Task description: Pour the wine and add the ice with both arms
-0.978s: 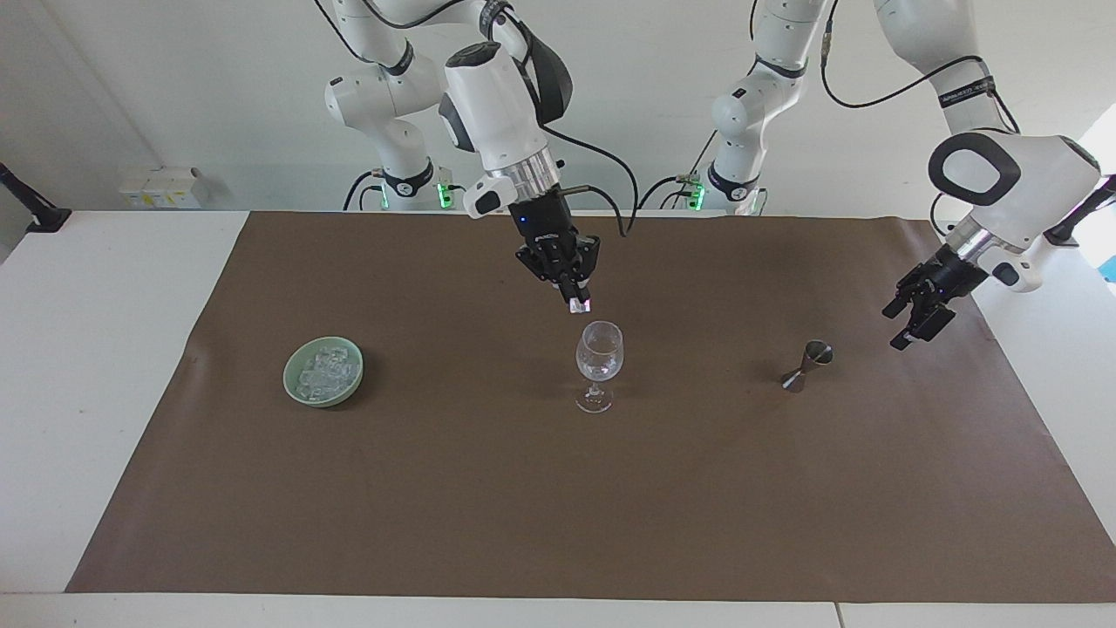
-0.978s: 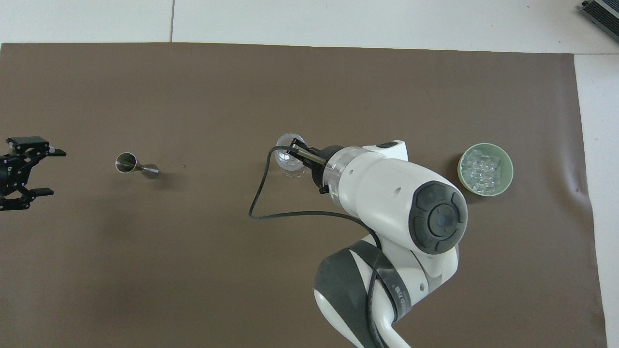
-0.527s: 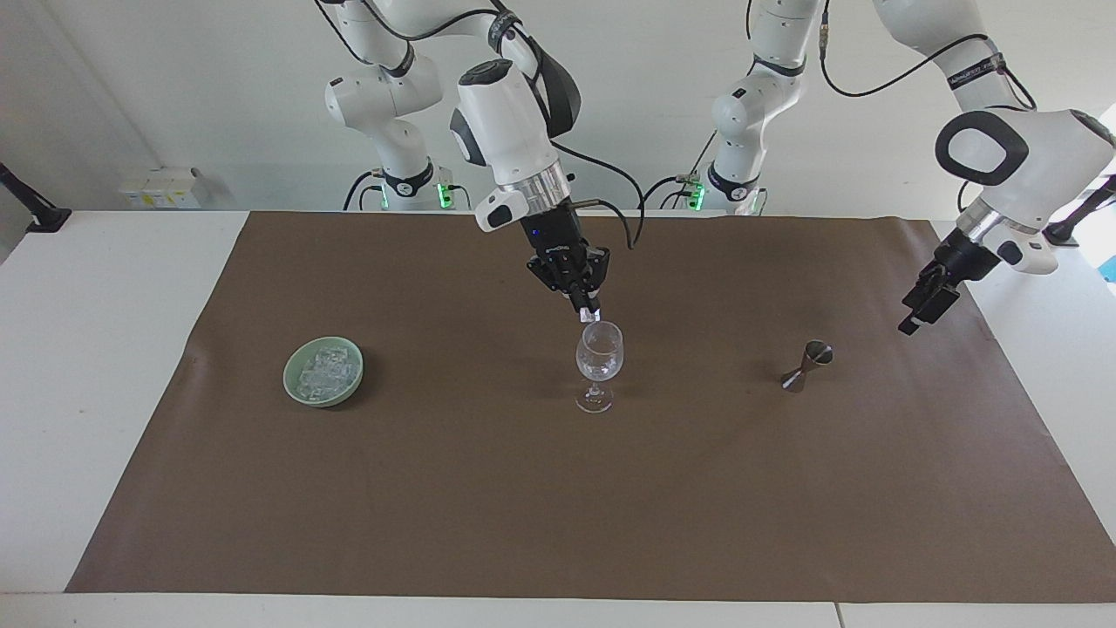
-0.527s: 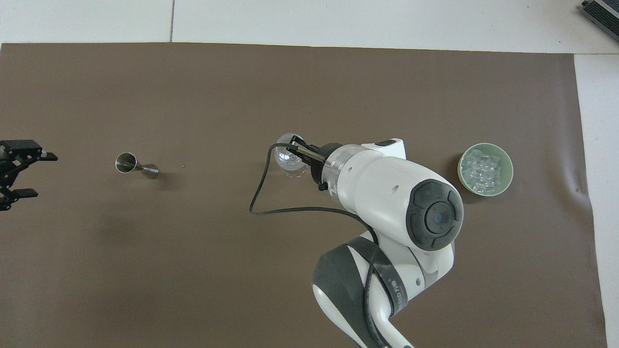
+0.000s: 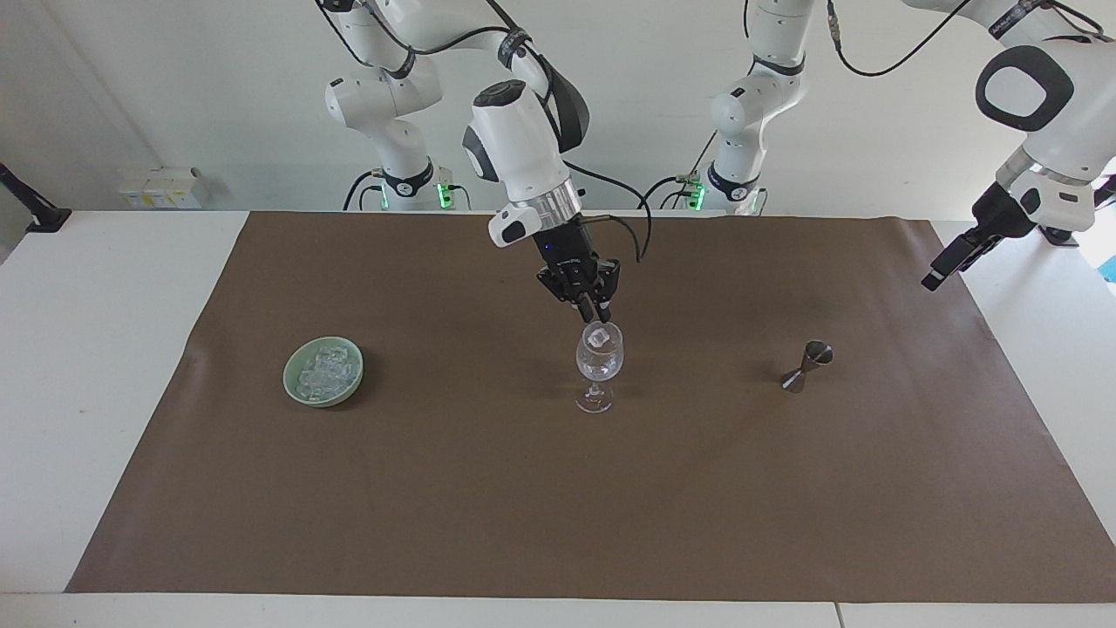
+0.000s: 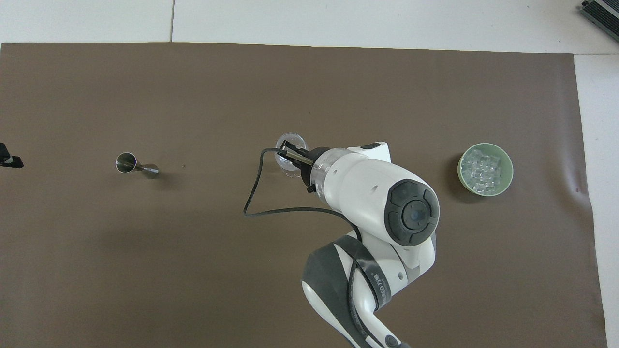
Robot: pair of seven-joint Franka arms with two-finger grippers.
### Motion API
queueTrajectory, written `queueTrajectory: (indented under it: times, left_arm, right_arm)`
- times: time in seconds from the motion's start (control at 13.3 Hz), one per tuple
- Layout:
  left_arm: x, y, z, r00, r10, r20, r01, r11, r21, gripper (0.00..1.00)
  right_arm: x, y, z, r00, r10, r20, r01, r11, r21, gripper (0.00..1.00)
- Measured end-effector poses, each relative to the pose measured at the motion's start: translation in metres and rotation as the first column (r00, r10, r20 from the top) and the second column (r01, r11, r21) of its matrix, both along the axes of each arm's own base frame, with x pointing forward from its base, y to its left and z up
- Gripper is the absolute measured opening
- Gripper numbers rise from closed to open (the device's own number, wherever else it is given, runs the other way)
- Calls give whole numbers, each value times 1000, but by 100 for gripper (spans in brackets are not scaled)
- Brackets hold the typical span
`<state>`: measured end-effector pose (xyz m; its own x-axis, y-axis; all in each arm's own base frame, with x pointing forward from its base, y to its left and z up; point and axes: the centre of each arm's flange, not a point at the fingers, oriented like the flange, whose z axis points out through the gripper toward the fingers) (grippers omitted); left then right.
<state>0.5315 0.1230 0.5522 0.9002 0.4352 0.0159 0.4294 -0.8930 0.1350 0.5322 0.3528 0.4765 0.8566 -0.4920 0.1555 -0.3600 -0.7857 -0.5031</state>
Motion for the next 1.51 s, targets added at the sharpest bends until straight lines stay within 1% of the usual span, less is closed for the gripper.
queueTrajectory:
  times: [0.23, 0.38, 0.45, 0.53, 0.6, 0.68, 0.75, 0.83, 0.9, 0.98, 1.05, 1.2, 1.28, 1.35, 1.51]
  left_arm:
    - [2, -24, 25, 998, -64, 14, 64, 998, 6, 100]
    - [2, -41, 35, 984, -174, 26, 172, 984, 39, 100]
    - [2, -51, 40, 974, -224, 21, 222, 973, 61, 100]
    - [2, -62, 48, 964, -267, 16, 265, 961, 82, 100]
    - [2, -76, 57, 953, -304, 8, 301, 947, 107, 100]
    - [2, -90, 67, 942, -335, 1, 332, 935, 127, 100]
    - [1, -101, 74, 934, -356, 0, 353, 926, 135, 100]
    - [1, -109, 79, 929, -370, 1, 367, 920, 140, 100]
    - [1, -114, 81, 925, -381, 0, 377, 916, 140, 100]
    - [0, -118, 82, 922, -388, -2, 385, 912, 140, 100]
    - [0, -121, 82, 919, -393, -3, 390, 910, 139, 100]
    - [0, -125, 82, 917, -399, -4, 396, 908, 135, 100]
    - [0, -125, 83, 917, -399, -4, 396, 909, 132, 100]
    - [-1, -126, 85, 917, -399, -5, 396, 909, 131, 100]
    - [-2, -134, 86, 918, -397, -7, 395, 910, 129, 100]
  right_arm:
    - [1, 0, 2, 1000, 0, 4, 0, 1000, 3, 33]
    - [2, 1, 6, 1000, -1, 11, 1, 1000, 7, 33]
    - [2, 0, 9, 1000, -3, 13, 2, 1000, 8, 34]
    - [2, -3, 12, 1000, -4, 6, 4, 1000, 3, 36]
    - [0, -10, 15, 1000, -4, -26, 4, 1000, -17, 37]
    - [-3, -22, 20, 998, 3, -70, -7, 999, -51, 45]
    - [-5, -40, 26, 994, 25, -106, -35, 995, -91, 57]
    - [-7, -65, 34, 988, 60, -141, -79, 988, -133, 67]
    - [-10, -95, 43, 978, 96, -185, -129, 976, -173, 79]
    - [-13, -124, 51, 967, 125, -220, -170, 965, -200, 92]
    - [-16, -148, 59, 958, 150, -243, -205, 955, -216, 100]
    - [-21, -191, 72, 938, 213, -273, -281, 928, -244, 100]
    - [-21, -213, 77, 927, 253, -277, -328, 904, -273, 100]
    - [-19, -233, 84, 921, 278, -273, -360, 875, -322, 100]
    - [-14, -258, 107, 920, 286, -268, -379, 824, -421, 100]
